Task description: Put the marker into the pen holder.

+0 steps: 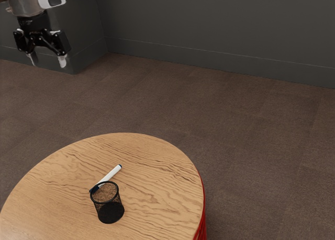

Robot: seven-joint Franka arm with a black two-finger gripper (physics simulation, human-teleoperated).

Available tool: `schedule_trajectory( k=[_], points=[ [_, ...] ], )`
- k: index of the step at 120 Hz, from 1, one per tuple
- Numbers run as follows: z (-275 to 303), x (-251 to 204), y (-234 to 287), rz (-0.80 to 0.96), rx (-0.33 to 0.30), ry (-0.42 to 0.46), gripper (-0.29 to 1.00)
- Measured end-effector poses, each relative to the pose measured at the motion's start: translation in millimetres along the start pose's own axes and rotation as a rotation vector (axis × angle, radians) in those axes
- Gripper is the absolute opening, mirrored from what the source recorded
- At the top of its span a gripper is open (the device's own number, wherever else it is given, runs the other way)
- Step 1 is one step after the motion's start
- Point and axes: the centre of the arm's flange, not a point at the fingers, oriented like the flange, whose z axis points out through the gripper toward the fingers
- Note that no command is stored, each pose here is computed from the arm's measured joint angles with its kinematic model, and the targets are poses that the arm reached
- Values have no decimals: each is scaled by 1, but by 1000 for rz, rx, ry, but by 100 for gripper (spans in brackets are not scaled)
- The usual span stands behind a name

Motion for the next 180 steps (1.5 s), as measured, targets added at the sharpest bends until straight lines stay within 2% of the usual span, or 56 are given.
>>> schedule_trajectory(
  k=[13, 29, 55, 64, 91, 106, 135, 157, 180],
  points=[
    [2, -3, -3, -13, -4, 3, 70],
    [49, -8, -8, -32, -8, -51, 70],
    [168, -38, -6, -51, -7, -196, 70],
    [210, -49, -10, -65, -11, -217, 70],
    [307, -79, -7, -83, -28, -198, 70],
    [340, -85, -4, -90, -39, -167, 69],
    [361, -83, 1, -83, -64, -102, 68],
    [364, -88, 32, 78, -65, -77, 63],
    [380, -104, 34, 157, -75, -94, 60]
  ],
)
